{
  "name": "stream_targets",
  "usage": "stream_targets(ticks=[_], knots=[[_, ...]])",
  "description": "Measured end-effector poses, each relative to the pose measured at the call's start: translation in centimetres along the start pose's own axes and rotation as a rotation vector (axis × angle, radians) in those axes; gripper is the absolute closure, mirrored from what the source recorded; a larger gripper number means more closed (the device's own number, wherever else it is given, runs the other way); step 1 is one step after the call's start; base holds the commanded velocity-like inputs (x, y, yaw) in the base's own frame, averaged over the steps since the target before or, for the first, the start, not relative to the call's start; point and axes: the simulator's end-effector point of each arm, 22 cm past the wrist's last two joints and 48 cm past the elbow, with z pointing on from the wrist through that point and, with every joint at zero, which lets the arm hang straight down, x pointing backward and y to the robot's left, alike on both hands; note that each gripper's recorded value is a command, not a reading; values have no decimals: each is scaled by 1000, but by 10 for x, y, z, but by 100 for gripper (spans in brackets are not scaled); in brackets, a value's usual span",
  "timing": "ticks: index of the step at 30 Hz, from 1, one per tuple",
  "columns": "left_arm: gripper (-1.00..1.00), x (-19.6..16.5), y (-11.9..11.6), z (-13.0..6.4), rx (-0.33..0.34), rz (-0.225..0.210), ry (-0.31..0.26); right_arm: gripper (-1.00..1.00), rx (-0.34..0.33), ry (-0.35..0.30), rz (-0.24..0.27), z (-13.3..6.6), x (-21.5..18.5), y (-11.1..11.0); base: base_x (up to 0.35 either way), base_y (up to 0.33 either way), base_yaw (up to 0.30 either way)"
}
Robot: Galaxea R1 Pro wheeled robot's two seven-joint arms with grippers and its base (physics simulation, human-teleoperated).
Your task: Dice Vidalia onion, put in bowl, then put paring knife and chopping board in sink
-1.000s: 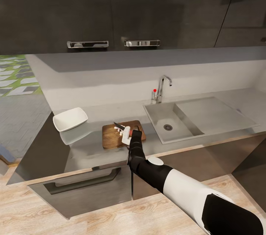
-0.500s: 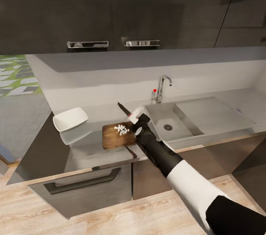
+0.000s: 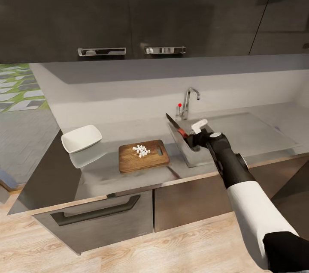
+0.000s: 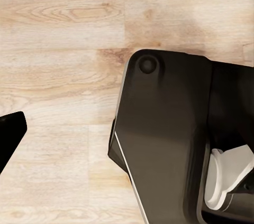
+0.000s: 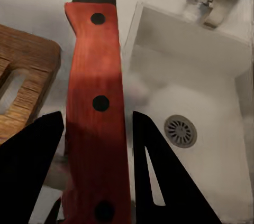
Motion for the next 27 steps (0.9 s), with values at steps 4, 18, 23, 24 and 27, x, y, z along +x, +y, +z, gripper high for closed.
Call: stream_targets(ticks=[4, 18, 23, 24, 27], knots=[[-100, -1, 1, 0, -2, 0, -2, 100, 23, 2, 96, -3, 16, -30, 0, 0, 0], [-100, -1, 2, 1, -4, 1, -3, 100, 23, 13, 189, 22, 91, -54, 4, -1, 0], [-100, -1, 2, 1, -4, 1, -3, 100, 50, 12, 258, 17, 101, -71, 183, -111, 0], [-100, -1, 2, 1, -4, 1, -3, 100, 51, 13, 261, 17, 103, -72, 244, -166, 0], [-100, -1, 2, 1, -4, 1, -3, 100, 48, 22, 267, 18, 107, -71, 251, -173, 0]])
